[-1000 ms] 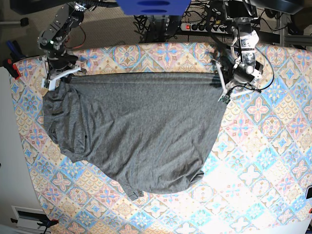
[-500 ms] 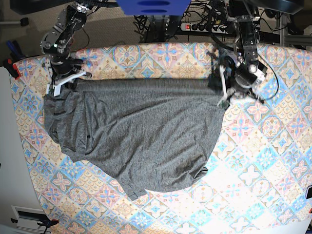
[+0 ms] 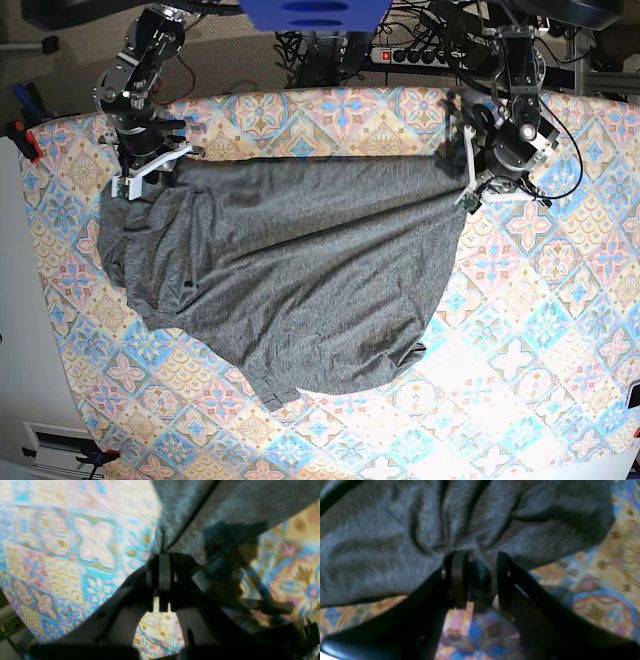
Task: Layout the t-shirt on the table in an organized manner, then fold the t-shirt properly
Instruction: 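Lower the stretched shirt onto the table with both grippers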
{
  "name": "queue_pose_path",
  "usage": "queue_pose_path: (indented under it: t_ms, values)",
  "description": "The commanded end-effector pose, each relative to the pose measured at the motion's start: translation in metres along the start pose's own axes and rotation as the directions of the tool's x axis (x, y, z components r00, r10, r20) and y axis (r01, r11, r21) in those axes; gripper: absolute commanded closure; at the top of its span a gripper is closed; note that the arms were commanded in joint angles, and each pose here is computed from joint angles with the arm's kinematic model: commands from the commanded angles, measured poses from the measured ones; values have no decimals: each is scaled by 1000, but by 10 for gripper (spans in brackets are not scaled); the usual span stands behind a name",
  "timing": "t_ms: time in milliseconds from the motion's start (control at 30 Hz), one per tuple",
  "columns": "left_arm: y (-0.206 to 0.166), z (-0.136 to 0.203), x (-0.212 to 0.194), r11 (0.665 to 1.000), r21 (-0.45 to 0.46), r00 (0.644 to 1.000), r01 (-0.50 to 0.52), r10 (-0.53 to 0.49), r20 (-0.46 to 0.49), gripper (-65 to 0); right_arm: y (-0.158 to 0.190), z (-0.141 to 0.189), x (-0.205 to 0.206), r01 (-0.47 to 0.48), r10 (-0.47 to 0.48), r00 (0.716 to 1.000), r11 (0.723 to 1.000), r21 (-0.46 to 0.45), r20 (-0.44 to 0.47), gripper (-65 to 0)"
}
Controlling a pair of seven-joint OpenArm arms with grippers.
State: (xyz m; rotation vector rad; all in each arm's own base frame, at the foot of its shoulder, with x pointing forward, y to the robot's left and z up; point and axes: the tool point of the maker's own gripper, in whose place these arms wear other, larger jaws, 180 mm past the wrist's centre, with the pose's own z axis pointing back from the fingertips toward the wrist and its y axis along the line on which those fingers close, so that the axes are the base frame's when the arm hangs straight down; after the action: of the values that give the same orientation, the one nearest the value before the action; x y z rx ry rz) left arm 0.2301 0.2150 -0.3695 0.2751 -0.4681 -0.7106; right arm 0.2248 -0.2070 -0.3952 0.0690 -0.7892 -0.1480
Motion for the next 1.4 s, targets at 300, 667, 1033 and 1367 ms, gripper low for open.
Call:
queue_pose_path:
  t_ms: [300, 667, 1033, 1367]
  values:
    - [37, 8, -5, 969, 242, 988, 49, -11, -155, 0, -1, 2, 13, -4, 4, 999, 1000, -1, 48, -179]
    - [23, 9, 23, 951, 306, 987, 45, 5, -161, 0, -1, 2, 13, -4, 4, 999, 1000, 0, 48, -211]
    - [41, 12, 10, 942, 331, 983, -55, 110, -150, 0, -1, 2, 13, -6, 6, 999, 1000, 1, 46, -282]
    - [45, 15, -3, 937, 340, 969, -78, 151, -195, -65, 0, 1, 11, -4, 4, 999, 1000, 4, 38, -283]
